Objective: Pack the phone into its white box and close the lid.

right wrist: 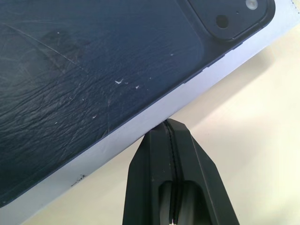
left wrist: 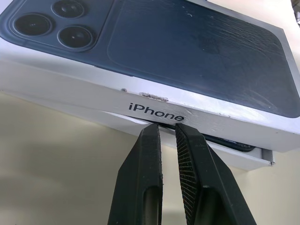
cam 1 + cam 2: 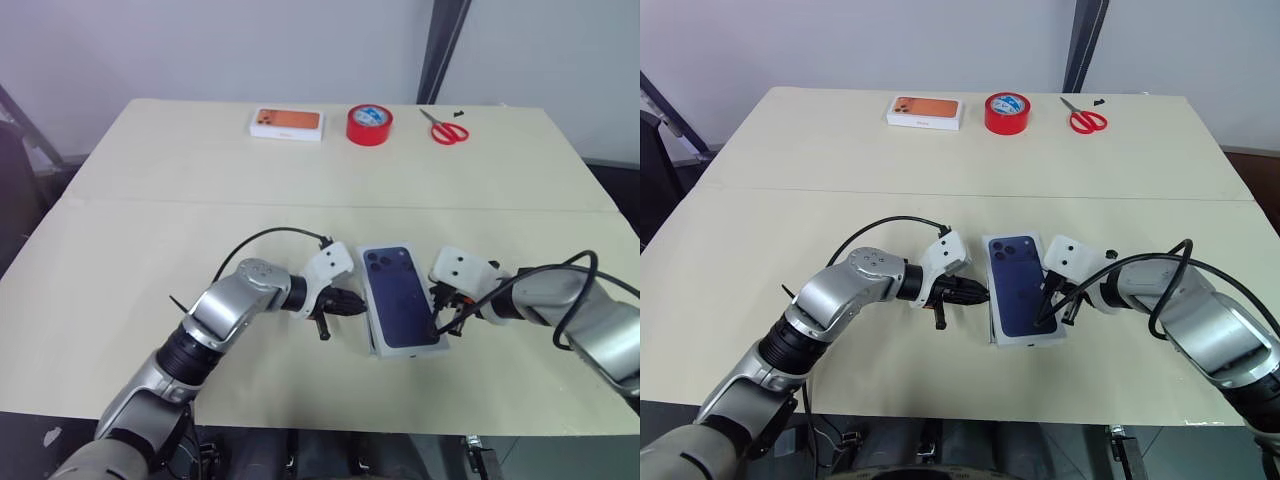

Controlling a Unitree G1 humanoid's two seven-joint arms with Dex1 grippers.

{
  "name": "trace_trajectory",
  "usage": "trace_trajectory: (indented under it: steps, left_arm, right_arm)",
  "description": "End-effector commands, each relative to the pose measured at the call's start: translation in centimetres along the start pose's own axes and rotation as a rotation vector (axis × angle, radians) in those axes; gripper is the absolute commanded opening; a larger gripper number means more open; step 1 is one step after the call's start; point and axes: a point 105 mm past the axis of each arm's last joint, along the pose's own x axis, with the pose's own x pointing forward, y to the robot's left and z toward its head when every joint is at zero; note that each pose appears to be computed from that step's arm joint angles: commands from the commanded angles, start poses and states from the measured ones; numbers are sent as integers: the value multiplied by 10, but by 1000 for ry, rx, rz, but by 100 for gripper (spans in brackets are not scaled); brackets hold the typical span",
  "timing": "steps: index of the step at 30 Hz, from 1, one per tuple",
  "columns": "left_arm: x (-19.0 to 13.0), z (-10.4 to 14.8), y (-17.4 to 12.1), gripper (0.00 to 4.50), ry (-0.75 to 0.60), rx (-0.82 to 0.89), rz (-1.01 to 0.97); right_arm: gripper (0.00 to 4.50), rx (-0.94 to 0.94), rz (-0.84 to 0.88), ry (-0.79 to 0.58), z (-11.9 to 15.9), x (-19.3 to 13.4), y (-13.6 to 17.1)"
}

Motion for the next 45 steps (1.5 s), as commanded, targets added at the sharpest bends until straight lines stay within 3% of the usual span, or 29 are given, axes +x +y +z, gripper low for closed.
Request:
trace_trajectory:
  steps: [1, 18, 45]
  left_arm:
    - [1, 18, -5, 59, -51, 61, -14]
    - [-6, 18, 7, 59, -63, 39, 33]
    - [2, 15, -3, 59, -35, 57, -14]
  right_arm:
    - [3, -56, 46, -76, 19, -2, 14]
    - [3, -46, 59, -80, 21, 0, 19]
    - [3, -28, 26, -36, 7, -4, 10]
